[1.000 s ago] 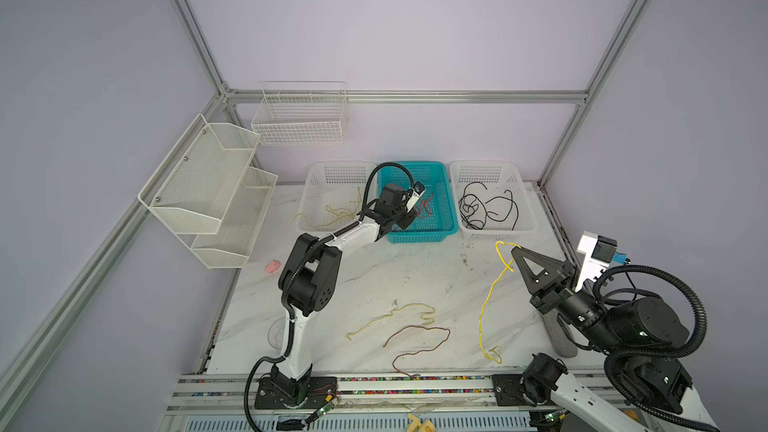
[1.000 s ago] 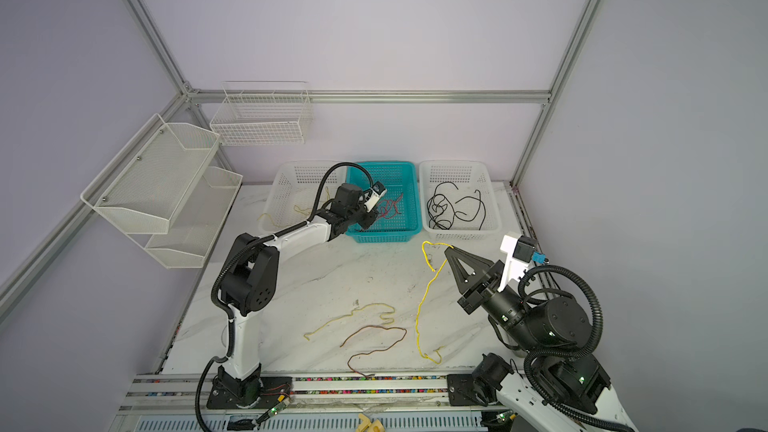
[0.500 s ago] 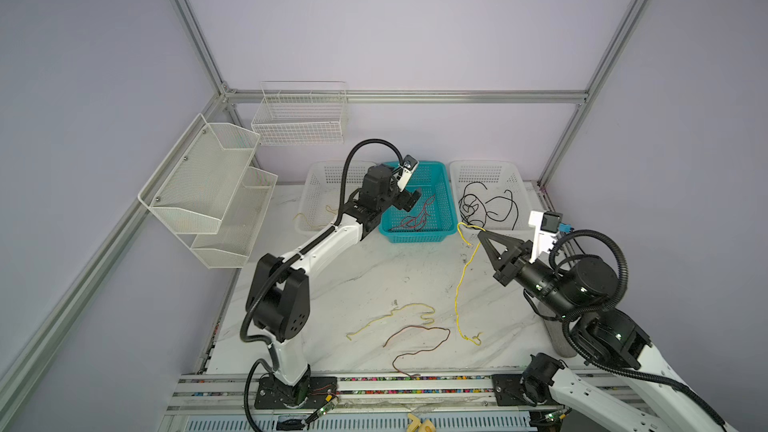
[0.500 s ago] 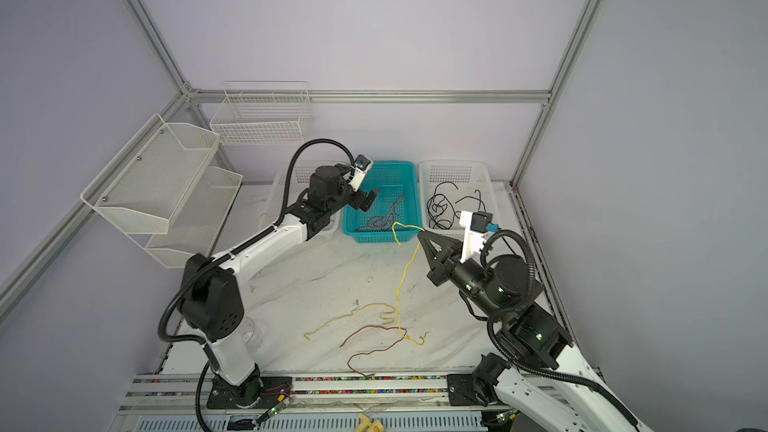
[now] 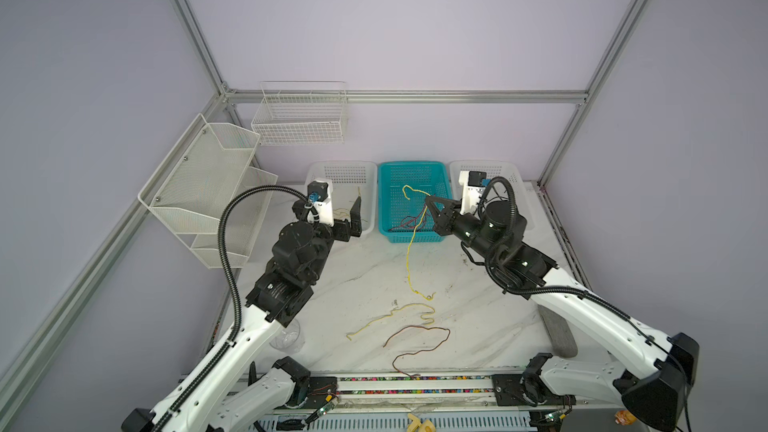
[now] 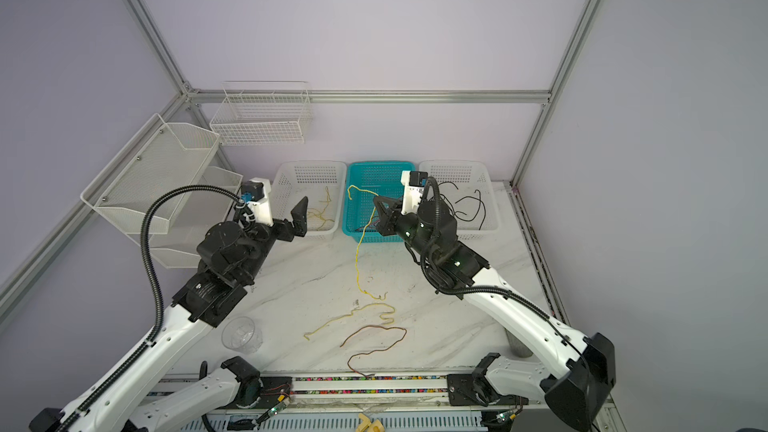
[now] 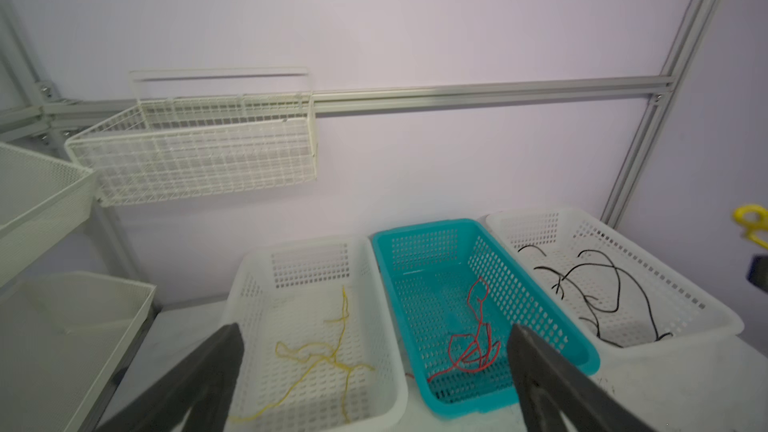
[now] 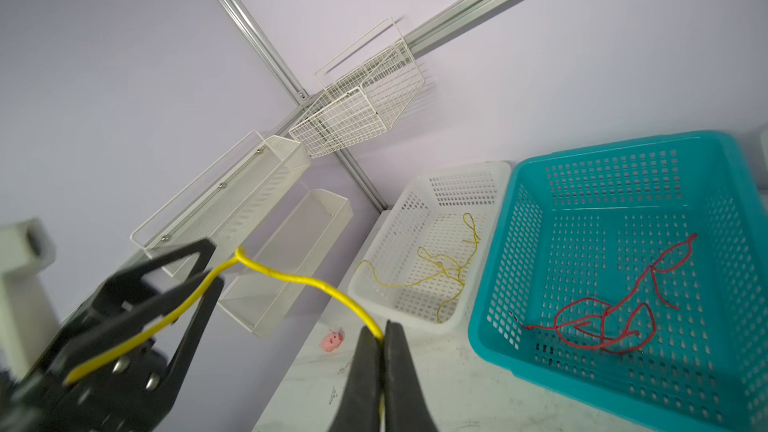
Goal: Untangle the cables
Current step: 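Carry the yellow wire toward the white basket with the right gripper while the left withdraws, then open the right gripper over the white basket to drop the yellow wire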
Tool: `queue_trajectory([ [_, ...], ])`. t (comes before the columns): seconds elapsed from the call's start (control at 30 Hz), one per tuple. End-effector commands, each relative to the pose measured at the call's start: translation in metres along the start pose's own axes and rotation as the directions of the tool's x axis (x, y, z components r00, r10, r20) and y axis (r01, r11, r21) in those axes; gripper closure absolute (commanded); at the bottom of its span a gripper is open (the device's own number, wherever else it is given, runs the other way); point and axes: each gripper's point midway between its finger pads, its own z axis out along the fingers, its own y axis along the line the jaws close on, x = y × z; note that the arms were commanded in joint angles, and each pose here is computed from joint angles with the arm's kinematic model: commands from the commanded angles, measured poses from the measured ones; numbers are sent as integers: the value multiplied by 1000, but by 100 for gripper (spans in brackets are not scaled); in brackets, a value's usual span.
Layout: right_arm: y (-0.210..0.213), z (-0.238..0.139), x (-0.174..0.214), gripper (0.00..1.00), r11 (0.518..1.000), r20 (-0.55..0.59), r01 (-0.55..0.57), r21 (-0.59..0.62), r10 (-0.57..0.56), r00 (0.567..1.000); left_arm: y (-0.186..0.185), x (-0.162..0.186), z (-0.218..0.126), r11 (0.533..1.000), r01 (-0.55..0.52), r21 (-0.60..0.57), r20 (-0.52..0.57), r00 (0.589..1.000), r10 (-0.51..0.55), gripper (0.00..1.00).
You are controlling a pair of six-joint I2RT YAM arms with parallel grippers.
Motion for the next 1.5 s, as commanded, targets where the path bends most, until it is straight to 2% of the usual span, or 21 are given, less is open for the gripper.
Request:
queue_trajectory([
  [0.0,13,29,-18,100,1000,94,-24,3,24,995,29,50,-26,994,-13,-111,-109,994,1,0],
  [0.13,9,76,-12,100,996,110,-36,79,27,994,43,79,-52,991,-21,-129,-130,991,4,0],
  [0.33,8,138,-5,100,987,171,-49,154,22,985,58,107,-66,980,42,-196,-123,990,-67,0],
  [0.57,10,203,3,100,987,213,-60,151,27,977,55,128,-60,982,-36,-187,-223,975,-7,1],
  [0.73,7,240,14,100,989,241,-67,130,34,970,53,124,-64,986,-11,-169,-176,984,-19,0],
  [0.9,5,258,13,100,991,303,-72,111,35,952,53,122,-67,987,14,-160,-131,991,-35,0],
  [1.1,6,262,-4,100,993,373,-98,67,67,926,52,123,-66,988,13,-154,-138,990,-35,0],
  [1.27,-1,258,-20,100,991,400,-124,49,94,912,53,122,-68,987,15,-160,-131,991,-36,0],
  [1.47,-24,265,-20,100,990,420,-124,64,86,904,49,121,-67,991,24,-135,-131,990,-42,0],
])
